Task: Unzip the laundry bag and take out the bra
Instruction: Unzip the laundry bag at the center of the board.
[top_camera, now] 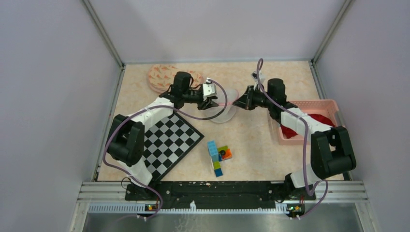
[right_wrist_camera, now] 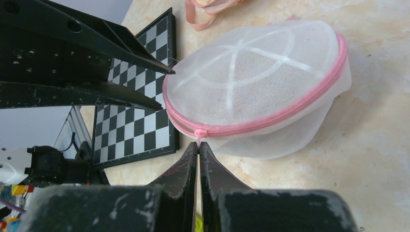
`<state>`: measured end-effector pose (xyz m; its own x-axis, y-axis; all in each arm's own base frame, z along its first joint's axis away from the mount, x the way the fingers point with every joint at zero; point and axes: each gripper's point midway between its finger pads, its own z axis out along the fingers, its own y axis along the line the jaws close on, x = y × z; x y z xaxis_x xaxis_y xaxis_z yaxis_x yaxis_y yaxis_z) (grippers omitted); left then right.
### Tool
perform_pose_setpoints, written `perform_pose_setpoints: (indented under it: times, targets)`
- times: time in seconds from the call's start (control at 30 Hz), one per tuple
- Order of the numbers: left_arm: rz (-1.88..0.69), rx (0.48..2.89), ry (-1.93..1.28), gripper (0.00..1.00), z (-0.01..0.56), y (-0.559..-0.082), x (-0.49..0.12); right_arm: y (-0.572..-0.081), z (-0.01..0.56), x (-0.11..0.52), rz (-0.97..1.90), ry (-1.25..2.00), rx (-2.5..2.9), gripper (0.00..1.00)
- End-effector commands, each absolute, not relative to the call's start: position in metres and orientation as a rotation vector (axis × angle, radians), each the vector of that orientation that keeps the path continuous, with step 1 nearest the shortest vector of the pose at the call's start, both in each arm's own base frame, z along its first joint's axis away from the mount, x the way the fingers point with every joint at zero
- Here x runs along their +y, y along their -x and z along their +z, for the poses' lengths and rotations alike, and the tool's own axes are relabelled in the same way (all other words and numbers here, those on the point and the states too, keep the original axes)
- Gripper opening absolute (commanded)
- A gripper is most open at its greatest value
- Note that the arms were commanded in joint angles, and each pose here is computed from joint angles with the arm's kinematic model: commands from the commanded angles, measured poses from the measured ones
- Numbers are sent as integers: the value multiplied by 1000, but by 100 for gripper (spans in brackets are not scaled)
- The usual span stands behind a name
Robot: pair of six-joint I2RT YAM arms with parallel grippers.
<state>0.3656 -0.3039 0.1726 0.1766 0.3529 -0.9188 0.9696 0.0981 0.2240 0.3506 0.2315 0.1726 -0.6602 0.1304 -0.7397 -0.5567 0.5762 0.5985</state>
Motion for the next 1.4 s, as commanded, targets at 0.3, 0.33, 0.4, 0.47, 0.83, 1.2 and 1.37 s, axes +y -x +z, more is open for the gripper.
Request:
perform_pose_setpoints:
  times: [0.3,0.33,0.4,0.47,0.83,1.2,1.37]
  targets:
    - [-813,1245,-1474,44,199,-349,-341,-354,207,249,1148,423,1901,0]
    - [-812,1254,-1471,44,198,-352,-342,-353,208,249,1149,425,1898,0]
    - [-808,1277,-1468,43,193,-357,-344,-353,208,249,1148,426,1899,0]
    - [-822,1330,-1477,36,182,-357,-343,-352,206,248,1140,427,1904,0]
    - [-735,1389,-1481,6,165,-363,-327,-360,198,226,1090,381,1929,0]
    - [-650,1429,-1445,1,161,-385,-294,-370,198,208,1054,370,1931,0]
    - [-726,1379,-1446,6,172,-375,-303,-367,202,212,1068,385,1913,0]
